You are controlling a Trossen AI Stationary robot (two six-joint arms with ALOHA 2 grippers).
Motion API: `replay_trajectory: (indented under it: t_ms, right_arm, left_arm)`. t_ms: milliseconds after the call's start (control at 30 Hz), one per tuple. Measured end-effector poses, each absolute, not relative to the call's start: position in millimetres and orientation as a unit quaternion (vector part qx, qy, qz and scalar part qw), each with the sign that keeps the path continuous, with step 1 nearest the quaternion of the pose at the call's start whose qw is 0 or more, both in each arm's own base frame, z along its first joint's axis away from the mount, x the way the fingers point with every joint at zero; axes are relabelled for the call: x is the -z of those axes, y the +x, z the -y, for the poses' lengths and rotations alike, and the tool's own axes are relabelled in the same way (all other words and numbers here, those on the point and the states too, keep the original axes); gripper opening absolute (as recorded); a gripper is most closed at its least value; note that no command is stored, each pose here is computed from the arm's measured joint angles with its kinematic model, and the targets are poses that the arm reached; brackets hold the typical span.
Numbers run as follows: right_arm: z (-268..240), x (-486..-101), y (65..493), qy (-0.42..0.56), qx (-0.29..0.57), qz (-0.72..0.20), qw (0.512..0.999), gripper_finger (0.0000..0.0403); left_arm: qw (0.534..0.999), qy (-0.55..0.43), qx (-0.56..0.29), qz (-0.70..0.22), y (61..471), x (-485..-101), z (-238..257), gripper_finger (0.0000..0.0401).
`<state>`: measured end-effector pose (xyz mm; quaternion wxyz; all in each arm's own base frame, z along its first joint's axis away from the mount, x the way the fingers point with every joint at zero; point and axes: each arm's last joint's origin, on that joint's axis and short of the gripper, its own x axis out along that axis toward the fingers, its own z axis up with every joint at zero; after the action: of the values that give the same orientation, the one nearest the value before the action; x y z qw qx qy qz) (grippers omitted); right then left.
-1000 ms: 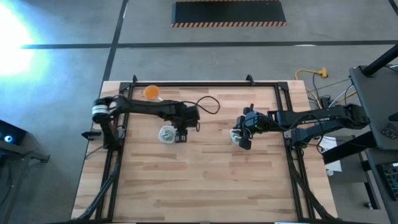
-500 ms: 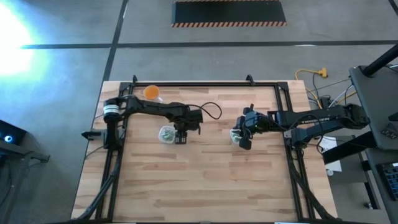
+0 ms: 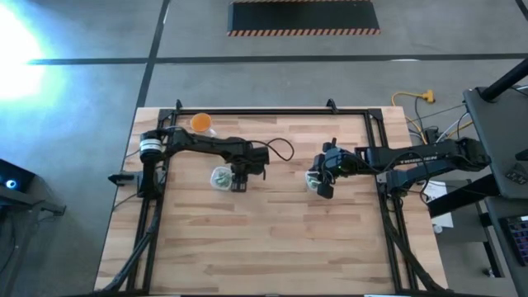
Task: Pick and place Stevia / Truvia into bins
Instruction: Put the stevia packet into the left transparent container
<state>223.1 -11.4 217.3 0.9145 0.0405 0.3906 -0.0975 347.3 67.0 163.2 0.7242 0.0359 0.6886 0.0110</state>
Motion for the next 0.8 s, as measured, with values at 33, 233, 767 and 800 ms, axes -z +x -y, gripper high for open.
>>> replay_trajectory:
  t_ms: [33,233,767,800]
  right_arm:
    - [11.4,-217.3,223.1,0.041,0.097,-0.391,0.915,0.0062]
    - [11.4,-217.5,223.4,0.041,0.097,-0.389,0.915,0.0061]
    - [11.4,-218.1,224.0,0.041,0.097,-0.385,0.917,0.0059]
    - [11.4,-218.1,224.0,0.041,0.097,-0.385,0.917,0.0059]
  left_arm:
    - [0.724,0.036,-0.011,-0.689,347.0,-162.8,-66.9,0.0108]
    - [0.721,0.044,-0.019,-0.691,346.5,-162.4,-67.5,0.006]
    - [0.747,0.055,-0.032,-0.661,357.3,-174.2,-68.4,0.0001]
    - [0.752,0.057,-0.032,-0.655,358.3,-176.5,-67.9,0.0]
